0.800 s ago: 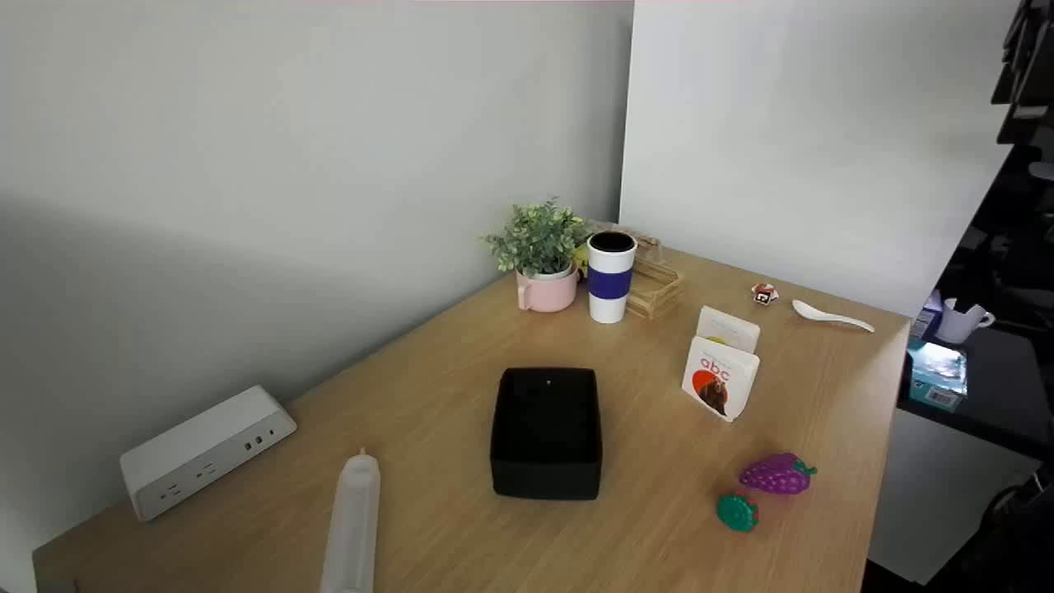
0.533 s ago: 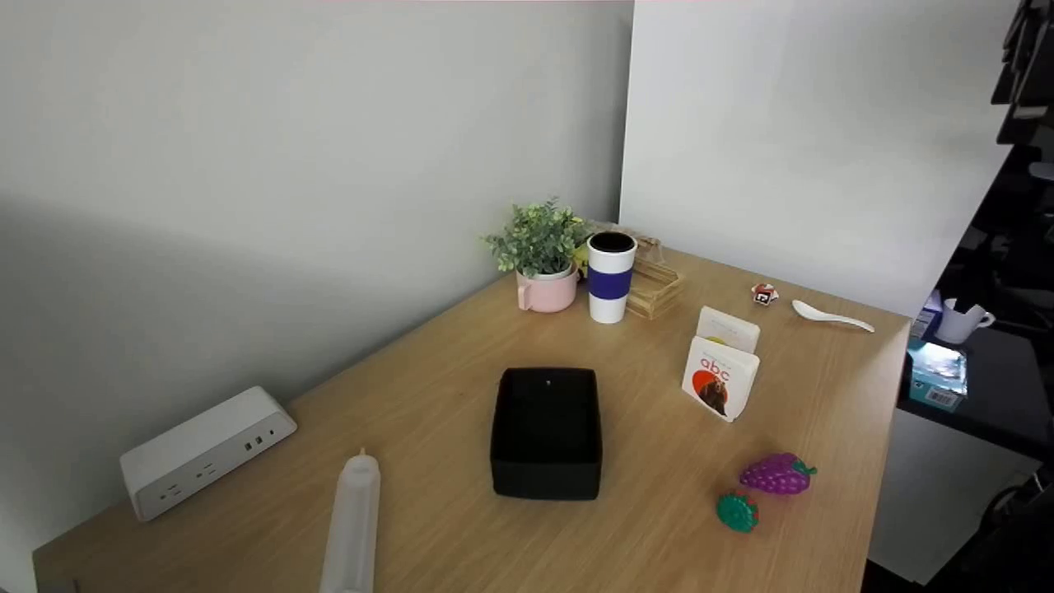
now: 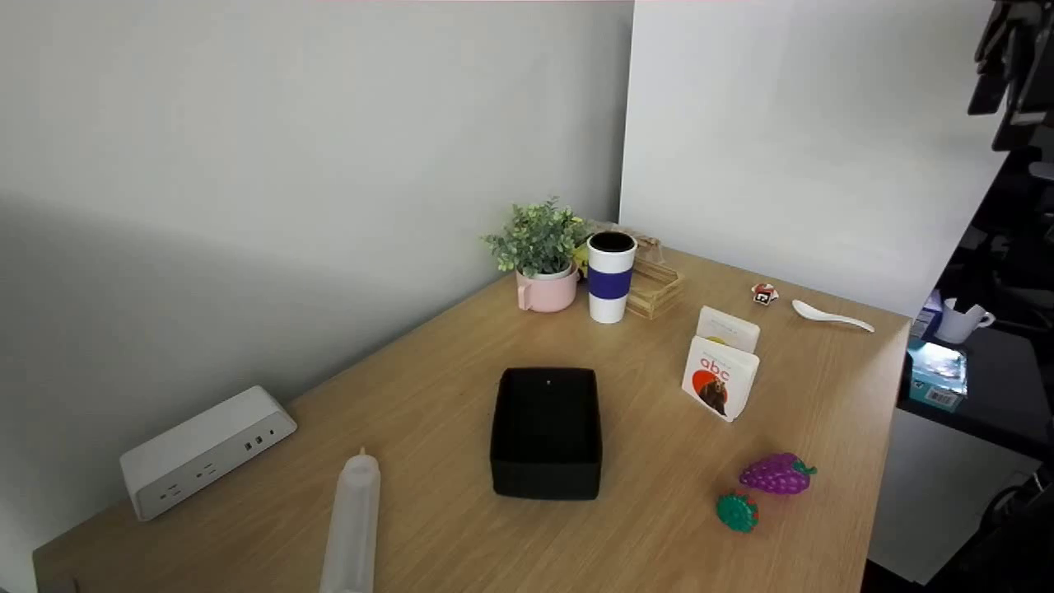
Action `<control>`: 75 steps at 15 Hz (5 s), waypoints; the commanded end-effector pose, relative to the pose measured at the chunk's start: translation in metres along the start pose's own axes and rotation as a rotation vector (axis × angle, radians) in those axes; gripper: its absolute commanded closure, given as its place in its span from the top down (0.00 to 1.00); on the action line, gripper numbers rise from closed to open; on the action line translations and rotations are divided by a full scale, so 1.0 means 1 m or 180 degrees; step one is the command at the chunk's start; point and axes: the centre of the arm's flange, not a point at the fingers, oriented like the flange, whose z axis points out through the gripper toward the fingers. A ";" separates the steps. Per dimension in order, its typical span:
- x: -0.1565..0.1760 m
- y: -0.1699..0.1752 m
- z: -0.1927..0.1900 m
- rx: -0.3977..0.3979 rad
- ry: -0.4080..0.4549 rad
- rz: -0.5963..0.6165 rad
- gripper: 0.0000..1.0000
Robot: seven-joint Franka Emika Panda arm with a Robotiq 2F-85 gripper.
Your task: Put the green and the purple objects in the black bowl
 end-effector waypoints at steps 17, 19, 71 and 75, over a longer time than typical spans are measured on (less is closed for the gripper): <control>0.179 -0.034 0.122 0.1057 0.0094 -0.1784 1.00; 0.173 -0.034 0.117 0.1023 0.0144 -0.1765 1.00; 0.198 -0.155 0.323 0.1617 -0.0466 -0.2509 1.00; 0.207 -0.152 0.319 0.1652 -0.0508 -0.2551 1.00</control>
